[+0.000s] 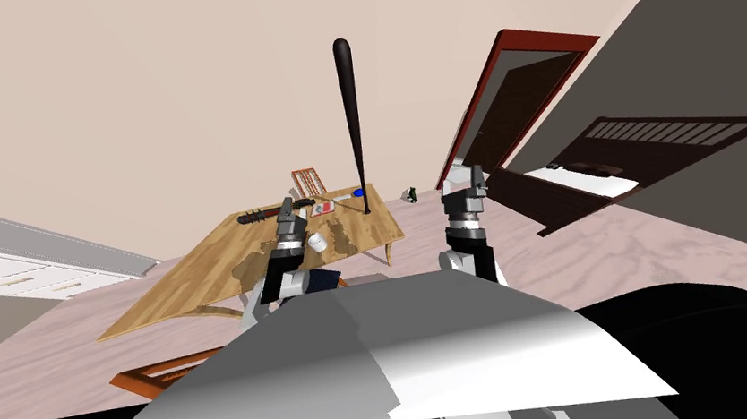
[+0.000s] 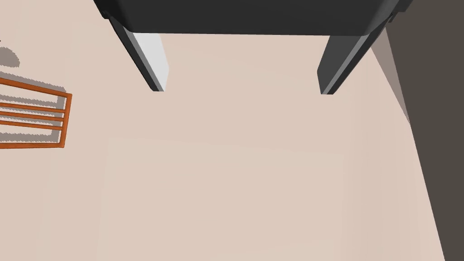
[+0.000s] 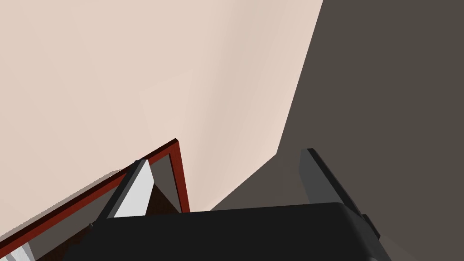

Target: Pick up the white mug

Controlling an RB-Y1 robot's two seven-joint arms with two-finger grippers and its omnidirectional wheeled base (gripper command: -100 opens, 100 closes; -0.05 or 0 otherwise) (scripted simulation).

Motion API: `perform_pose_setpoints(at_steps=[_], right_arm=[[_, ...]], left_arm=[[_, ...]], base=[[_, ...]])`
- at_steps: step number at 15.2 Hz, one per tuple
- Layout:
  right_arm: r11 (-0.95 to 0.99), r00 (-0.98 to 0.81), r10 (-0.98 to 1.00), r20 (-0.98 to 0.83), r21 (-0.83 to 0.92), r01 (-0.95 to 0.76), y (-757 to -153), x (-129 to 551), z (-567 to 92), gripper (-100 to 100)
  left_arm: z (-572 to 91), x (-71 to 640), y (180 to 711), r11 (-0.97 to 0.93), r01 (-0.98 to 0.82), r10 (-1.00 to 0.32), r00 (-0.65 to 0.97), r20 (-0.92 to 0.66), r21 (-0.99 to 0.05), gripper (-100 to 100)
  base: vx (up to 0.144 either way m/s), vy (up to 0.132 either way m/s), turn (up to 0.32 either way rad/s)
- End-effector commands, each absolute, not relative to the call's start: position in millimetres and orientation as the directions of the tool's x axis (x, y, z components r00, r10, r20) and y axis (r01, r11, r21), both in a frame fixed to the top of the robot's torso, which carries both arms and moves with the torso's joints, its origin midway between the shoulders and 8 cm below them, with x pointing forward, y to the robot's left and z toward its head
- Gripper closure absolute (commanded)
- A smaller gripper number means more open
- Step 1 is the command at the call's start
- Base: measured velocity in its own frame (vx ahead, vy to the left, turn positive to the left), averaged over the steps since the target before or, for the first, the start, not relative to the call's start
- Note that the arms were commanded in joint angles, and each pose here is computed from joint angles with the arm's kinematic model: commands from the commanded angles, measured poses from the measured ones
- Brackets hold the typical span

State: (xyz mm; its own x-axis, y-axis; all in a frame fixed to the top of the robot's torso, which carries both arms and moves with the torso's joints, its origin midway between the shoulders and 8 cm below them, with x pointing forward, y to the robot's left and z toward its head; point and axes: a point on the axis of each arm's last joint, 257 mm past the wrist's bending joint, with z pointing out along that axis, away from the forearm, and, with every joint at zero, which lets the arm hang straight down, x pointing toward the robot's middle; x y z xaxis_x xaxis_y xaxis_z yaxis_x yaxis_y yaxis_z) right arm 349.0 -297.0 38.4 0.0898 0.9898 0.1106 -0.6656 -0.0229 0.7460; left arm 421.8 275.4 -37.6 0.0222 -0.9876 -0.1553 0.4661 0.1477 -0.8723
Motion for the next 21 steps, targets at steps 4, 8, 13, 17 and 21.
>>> perform_pose_setpoints(at_steps=[4, 8, 13, 17, 21], right_arm=[[-0.023, 0.090, 0.990, 0.111, 0.746, -0.666, -297, 349, 38, 0], [-0.023, 0.090, 0.990, 0.111, 0.746, -0.666, -297, 349, 38, 0], [-0.023, 0.090, 0.990, 0.111, 0.746, -0.666, -297, 349, 38, 0], [-0.023, 0.090, 0.990, 0.111, 0.746, -0.666, -297, 349, 38, 0], [-0.023, 0.090, 0.990, 0.111, 0.746, -0.666, -297, 349, 38, 0]], left_arm=[[-70, 444, 291, 0.173, 0.360, -0.985, 0.036, -0.171, -0.917, -100], [-107, 467, 313, 0.202, 0.231, -0.979, 0.056, -0.194, -0.952, -100], [-132, 478, 327, 0.212, 0.136, -0.976, 0.069, -0.205, -0.968, -100], [-166, 493, 353, 0.226, 0.011, -0.970, 0.092, -0.224, -0.974, -100], [-192, 499, 369, 0.223, -0.088, -0.967, 0.107, -0.232, -0.971, -100]], base=[[-0.014, 0.014, -0.038], [-0.017, 0.014, -0.066], [-0.012, 0.013, -0.036], [-0.011, 0.011, -0.056], [-0.014, 0.014, -0.063]])
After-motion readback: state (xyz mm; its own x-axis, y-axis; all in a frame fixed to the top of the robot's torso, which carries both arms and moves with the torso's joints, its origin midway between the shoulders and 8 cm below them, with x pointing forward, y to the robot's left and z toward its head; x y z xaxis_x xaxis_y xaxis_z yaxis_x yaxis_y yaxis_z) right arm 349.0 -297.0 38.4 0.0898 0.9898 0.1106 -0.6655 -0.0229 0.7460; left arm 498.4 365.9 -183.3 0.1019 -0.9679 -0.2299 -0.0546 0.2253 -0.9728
